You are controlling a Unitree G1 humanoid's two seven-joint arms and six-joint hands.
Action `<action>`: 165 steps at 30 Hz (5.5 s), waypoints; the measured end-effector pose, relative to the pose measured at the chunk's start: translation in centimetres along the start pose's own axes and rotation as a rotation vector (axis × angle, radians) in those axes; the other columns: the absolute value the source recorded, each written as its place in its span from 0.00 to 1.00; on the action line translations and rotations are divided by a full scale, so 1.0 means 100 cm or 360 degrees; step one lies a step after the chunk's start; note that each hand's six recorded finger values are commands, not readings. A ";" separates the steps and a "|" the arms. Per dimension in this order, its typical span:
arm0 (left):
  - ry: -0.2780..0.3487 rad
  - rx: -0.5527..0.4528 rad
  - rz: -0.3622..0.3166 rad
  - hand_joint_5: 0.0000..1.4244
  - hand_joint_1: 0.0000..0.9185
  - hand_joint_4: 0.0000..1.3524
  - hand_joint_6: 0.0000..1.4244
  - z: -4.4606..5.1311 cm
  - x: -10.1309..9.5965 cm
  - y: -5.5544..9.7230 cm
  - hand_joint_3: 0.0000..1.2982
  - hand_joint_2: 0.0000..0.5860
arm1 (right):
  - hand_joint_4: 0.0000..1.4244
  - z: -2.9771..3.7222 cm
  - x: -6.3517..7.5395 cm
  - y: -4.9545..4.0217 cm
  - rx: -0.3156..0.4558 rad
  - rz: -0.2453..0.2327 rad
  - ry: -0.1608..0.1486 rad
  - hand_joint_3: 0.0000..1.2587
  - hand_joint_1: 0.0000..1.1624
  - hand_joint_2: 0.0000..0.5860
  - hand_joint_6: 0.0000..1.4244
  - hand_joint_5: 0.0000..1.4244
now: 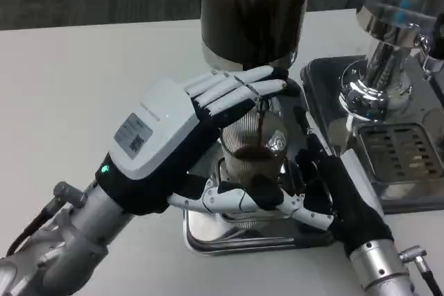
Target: Grasp the cup under the faucet to collect the drink, then remove the cup.
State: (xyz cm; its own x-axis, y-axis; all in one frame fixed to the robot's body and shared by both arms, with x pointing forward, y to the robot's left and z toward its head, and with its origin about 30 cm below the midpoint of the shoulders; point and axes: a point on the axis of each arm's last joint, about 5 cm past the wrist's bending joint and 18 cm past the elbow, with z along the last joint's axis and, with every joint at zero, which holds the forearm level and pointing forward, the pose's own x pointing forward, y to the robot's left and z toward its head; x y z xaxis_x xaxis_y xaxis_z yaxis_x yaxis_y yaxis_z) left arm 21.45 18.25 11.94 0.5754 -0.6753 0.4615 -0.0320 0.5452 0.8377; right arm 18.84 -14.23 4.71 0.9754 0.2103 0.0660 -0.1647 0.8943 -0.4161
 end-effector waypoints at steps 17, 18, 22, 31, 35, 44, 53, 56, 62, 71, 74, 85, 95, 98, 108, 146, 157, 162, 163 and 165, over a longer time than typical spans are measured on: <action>0.0018 -0.0003 0.0008 0.25 0.00 0.14 0.22 0.0003 -0.003 0.003 0.22 0.27 | 0.00 0.0002 0.009 0.0043 0.0021 0.0034 -0.0025 0.00 0.52 0.34 0.09 0.00; 0.0021 -0.0003 0.0010 0.23 0.00 0.13 0.20 0.0006 -0.003 0.003 0.21 0.27 | 0.00 0.0002 0.009 0.0048 0.0028 0.0033 -0.0025 0.00 0.52 0.34 0.09 0.00; 0.0041 0.0018 0.0044 0.20 0.00 0.09 0.16 0.0019 -0.005 0.006 0.19 0.28 | 0.00 0.0008 0.009 0.0060 0.0040 0.0035 -0.0029 0.00 0.53 0.34 0.10 0.00; 0.0169 0.0091 0.0294 0.19 0.00 0.08 0.14 -0.0014 -0.016 0.016 0.18 0.28 | 0.00 0.0005 0.008 0.0053 0.0045 0.0034 -0.0034 0.00 0.52 0.34 0.10 0.00; 0.0198 0.0095 0.0343 0.18 0.00 0.07 0.13 -0.0016 -0.019 0.016 0.17 0.28 | 0.00 0.0003 0.008 0.0053 0.0047 0.0032 -0.0033 0.00 0.51 0.34 0.10 0.00; 0.0361 0.0066 0.0438 0.16 0.00 0.05 0.11 0.0011 -0.035 0.012 0.16 0.30 | 0.00 0.0001 0.006 0.0055 0.0051 0.0030 -0.0040 0.00 0.51 0.35 0.11 0.00; 0.0620 0.0060 0.0508 0.13 0.00 0.03 0.07 0.0041 -0.065 0.011 0.15 0.34 | 0.00 0.0002 0.006 0.0060 0.0057 0.0029 -0.0039 0.00 0.54 0.33 0.12 0.00; 0.0720 0.0049 0.0494 0.13 0.00 0.03 0.05 0.0043 -0.075 0.006 0.15 0.36 | 0.00 0.0005 0.006 0.0065 0.0063 0.0026 -0.0040 0.00 0.55 0.33 0.12 0.00; 0.0906 0.0002 0.0414 0.13 0.00 0.03 0.05 0.0000 -0.093 -0.007 0.15 0.38 | 0.00 0.0010 0.006 0.0081 0.0085 0.0026 -0.0038 0.00 0.57 0.31 0.11 0.00; 0.1025 -0.0068 0.0310 0.14 0.00 0.06 0.05 -0.0009 -0.104 -0.021 0.17 0.39 | 0.00 0.0025 0.007 0.0105 0.0126 0.0044 -0.0044 0.00 0.59 0.30 0.04 0.00; 0.1046 -0.0077 0.0293 0.14 0.00 0.07 0.05 -0.0011 -0.106 -0.023 0.18 0.38 | 0.00 0.0036 0.008 0.0139 0.0150 0.0053 -0.0044 0.00 0.59 0.30 0.04 0.00; 0.1080 -0.0101 0.0243 0.16 0.00 0.08 0.05 -0.0007 -0.111 -0.027 0.19 0.39 | 0.00 0.0045 0.011 0.0183 0.0194 0.0093 -0.0047 0.00 0.61 0.29 0.04 0.00; 0.1102 -0.0113 0.0252 0.16 0.00 0.09 0.05 -0.0007 -0.112 -0.028 0.22 0.39 | 0.00 0.0031 0.018 0.0235 0.0276 0.0072 -0.0046 0.00 0.64 0.27 0.08 0.00; 0.1102 -0.0116 0.0249 0.16 0.00 0.09 0.05 -0.0005 -0.112 -0.028 0.22 0.39 | 0.00 0.0031 0.021 0.0228 0.0291 0.0063 -0.0049 0.00 0.65 0.27 0.09 0.00; 0.1098 -0.0135 0.0224 0.13 0.00 0.00 0.05 0.0018 -0.112 -0.031 0.20 0.39 | 0.00 0.0031 0.024 0.0241 0.0296 0.0086 -0.0056 0.00 0.74 0.26 0.15 0.02; 0.1124 -0.0161 0.0212 0.15 0.00 0.03 0.05 0.0061 -0.117 -0.034 0.25 0.40 | 0.36 0.0100 0.031 0.0331 0.0218 -0.0057 -0.0066 0.27 0.91 0.33 0.60 0.45; 0.1128 -0.0171 0.0229 0.15 0.00 0.03 0.05 0.0059 -0.116 -0.033 0.25 0.40 | 0.36 0.0102 0.029 0.0338 0.0196 -0.0111 -0.0070 0.33 0.92 0.33 0.65 0.48; 0.1124 -0.0172 0.0231 0.15 0.00 0.04 0.05 0.0056 -0.115 -0.033 0.26 0.40 | 0.36 0.0101 0.028 0.0339 0.0191 -0.0121 -0.0070 0.33 0.92 0.33 0.66 0.48; 0.1124 -0.0172 0.0231 0.15 0.00 0.04 0.04 0.0056 -0.115 -0.033 0.26 0.40 | 0.37 0.0101 0.028 0.0339 0.0190 -0.0123 -0.0071 0.33 0.92 0.33 0.67 0.49; 0.1123 -0.0172 0.0230 0.15 0.00 0.04 0.04 0.0056 -0.115 -0.033 0.25 0.40 | 0.37 0.0101 0.028 0.0339 0.0190 -0.0129 -0.0071 0.34 0.92 0.33 0.67 0.50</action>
State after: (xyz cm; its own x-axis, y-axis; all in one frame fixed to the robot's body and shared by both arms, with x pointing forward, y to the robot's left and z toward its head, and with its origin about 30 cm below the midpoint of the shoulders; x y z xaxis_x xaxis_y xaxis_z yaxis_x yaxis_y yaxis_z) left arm 14.47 23.94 3.97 0.9627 -0.1315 0.2366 -0.0877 0.6755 0.7321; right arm 20.84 -10.21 4.40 0.9792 0.1503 0.1362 -0.1044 0.9492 -0.2968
